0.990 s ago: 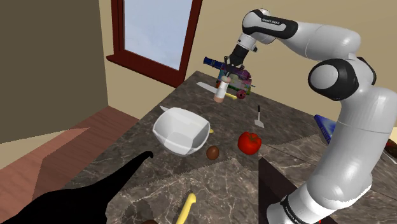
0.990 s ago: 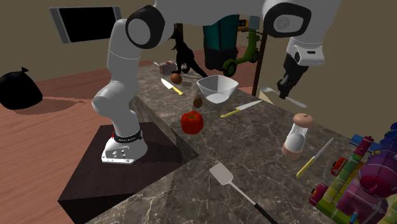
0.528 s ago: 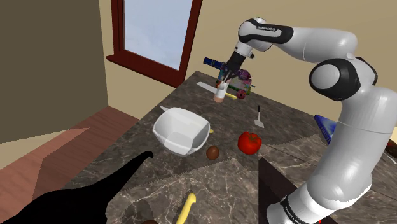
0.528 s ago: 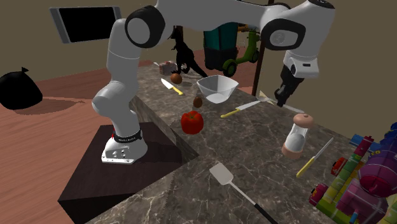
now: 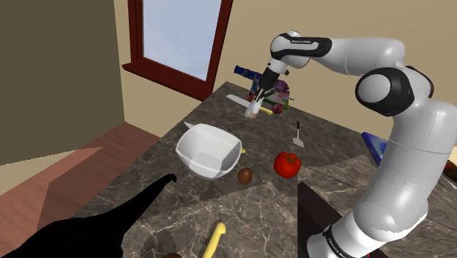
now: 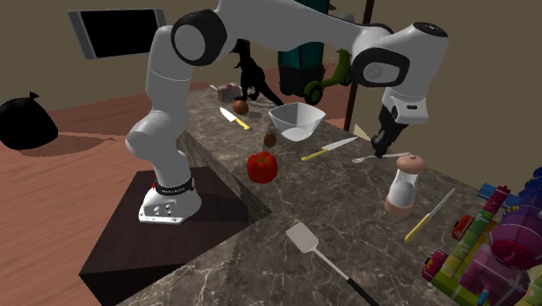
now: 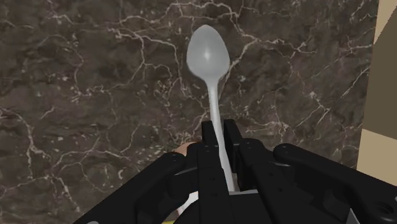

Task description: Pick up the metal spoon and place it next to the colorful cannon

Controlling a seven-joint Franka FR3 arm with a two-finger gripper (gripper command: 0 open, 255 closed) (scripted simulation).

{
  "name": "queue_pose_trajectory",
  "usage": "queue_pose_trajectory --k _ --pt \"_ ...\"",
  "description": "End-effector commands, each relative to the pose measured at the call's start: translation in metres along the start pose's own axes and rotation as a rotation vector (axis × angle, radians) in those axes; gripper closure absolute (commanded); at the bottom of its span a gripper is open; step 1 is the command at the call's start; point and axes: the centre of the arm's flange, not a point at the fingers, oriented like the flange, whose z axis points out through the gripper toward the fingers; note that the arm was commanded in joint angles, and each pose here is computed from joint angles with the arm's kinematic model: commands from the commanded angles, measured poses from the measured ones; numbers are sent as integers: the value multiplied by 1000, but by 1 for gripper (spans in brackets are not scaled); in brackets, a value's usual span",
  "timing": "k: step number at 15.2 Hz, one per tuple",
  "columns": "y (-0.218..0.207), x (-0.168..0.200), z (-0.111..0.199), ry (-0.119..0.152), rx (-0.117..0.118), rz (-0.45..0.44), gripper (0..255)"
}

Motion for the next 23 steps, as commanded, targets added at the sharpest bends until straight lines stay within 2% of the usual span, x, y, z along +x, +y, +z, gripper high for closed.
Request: queue_pose_trajectory --k 1,23 --pt "1 2 12 -1 -1 0 255" --pt "19 19 128 -1 -1 0 255"
